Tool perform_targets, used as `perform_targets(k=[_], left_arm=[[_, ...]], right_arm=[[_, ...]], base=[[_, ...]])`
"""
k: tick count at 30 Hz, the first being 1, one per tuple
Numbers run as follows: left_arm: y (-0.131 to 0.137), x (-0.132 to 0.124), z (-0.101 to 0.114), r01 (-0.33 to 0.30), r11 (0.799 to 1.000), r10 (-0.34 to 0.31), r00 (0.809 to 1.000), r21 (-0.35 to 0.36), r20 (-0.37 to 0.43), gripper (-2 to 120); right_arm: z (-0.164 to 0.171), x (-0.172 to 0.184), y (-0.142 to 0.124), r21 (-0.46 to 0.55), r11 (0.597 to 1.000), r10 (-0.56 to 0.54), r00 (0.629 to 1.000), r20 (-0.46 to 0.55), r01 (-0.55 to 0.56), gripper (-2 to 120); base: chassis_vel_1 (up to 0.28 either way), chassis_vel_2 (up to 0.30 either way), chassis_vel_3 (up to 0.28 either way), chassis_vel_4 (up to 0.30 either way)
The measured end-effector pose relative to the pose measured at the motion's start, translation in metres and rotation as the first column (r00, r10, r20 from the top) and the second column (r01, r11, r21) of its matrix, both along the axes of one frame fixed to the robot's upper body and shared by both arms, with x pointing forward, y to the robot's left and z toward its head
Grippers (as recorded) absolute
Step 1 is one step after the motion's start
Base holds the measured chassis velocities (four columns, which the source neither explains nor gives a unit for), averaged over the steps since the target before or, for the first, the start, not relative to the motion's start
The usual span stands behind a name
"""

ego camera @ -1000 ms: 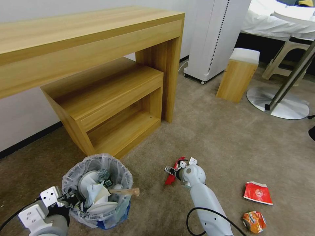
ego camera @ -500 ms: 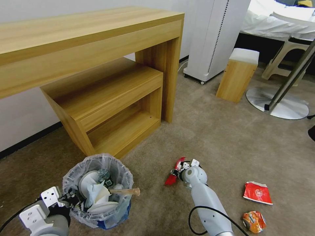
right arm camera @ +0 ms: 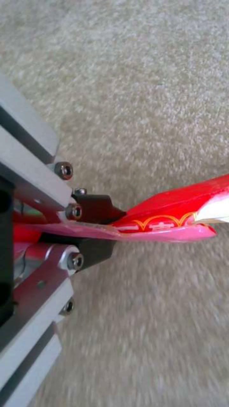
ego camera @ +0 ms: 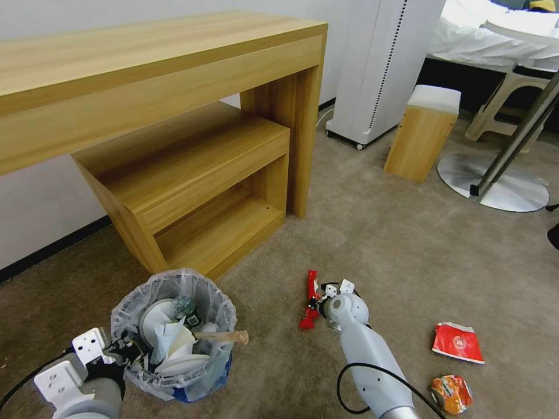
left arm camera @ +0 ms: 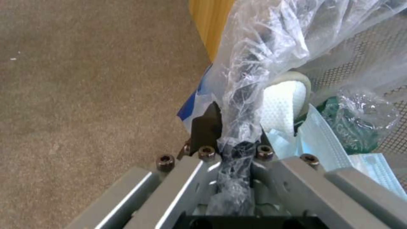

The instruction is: Pick up the trash bin and place the garbage on the floor into it.

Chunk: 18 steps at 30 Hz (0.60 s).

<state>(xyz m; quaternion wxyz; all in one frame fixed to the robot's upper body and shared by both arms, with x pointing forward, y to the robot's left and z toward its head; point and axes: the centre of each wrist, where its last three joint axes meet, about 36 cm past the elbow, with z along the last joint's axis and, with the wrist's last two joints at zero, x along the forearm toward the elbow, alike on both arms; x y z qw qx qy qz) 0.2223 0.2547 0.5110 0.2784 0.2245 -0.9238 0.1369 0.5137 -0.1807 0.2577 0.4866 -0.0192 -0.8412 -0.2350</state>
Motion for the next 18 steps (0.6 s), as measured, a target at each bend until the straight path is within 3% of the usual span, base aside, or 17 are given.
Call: perform_targets(k=[8,10,11,12,13,15,16,17,18], left_arm=[[-0.001,0.001,0.001,0.003,1.000,-0.003,1.000,-0.006,0.008,1],[-0.004,0.002,0.000,0.008,1.000,-0.008,1.000,-0.016,0.012,1],[-0.005,0.002,0.000,0.012,1.000,-0.011,1.000,-0.023,0.013,1],[-0.008,0.003,0.000,0.018,0.999,-0.017,1.000,-0.033,0.015,1],[-0.008,0.003,0.000,0.018,0.999,-0.017,1.000,-0.033,0.015,1],[-0.011,0.003,0.000,0.027,0.999,-0.026,1.000,-0.047,0.016,1],[-0.013,0.003,-0.001,0.032,0.998,-0.031,0.999,-0.055,0.017,1],[-0.013,0.003,-0.001,0.032,0.998,-0.031,0.999,-0.055,0.017,1],[-0.015,0.004,-0.001,0.037,0.997,-0.036,0.999,-0.062,0.017,1]], right_arm=[[0.041,-0.034,-0.012,-0.082,0.992,0.113,0.974,0.199,-0.098,0],[0.059,-0.049,-0.015,-0.115,0.983,0.174,0.931,0.320,-0.145,0],[0.069,-0.055,-0.017,-0.127,0.977,0.208,0.895,0.395,-0.171,0],[0.082,-0.062,-0.019,-0.140,0.968,0.249,0.833,0.495,-0.206,0],[0.082,-0.062,-0.019,-0.140,0.968,0.249,0.833,0.495,-0.206,0],[0.102,-0.072,-0.022,-0.153,0.947,0.313,0.694,0.648,-0.284,0],[0.113,-0.077,-0.025,-0.165,0.922,0.351,0.580,0.735,-0.349,0],[0.113,-0.077,-0.025,-0.165,0.922,0.351,0.580,0.735,-0.349,0],[0.121,-0.078,-0.028,-0.186,0.896,0.377,0.469,0.799,-0.404,0]], base=[[0.000,0.000,0.000,0.000],[0.000,0.000,0.000,0.000],[0.000,0.000,0.000,0.000],[0.000,0.000,0.000,0.000],[0.000,0.000,0.000,0.000],[0.000,0.000,0.000,0.000],[0.000,0.000,0.000,0.000],[0.000,0.000,0.000,0.000],[0.000,0.000,0.000,0.000]])
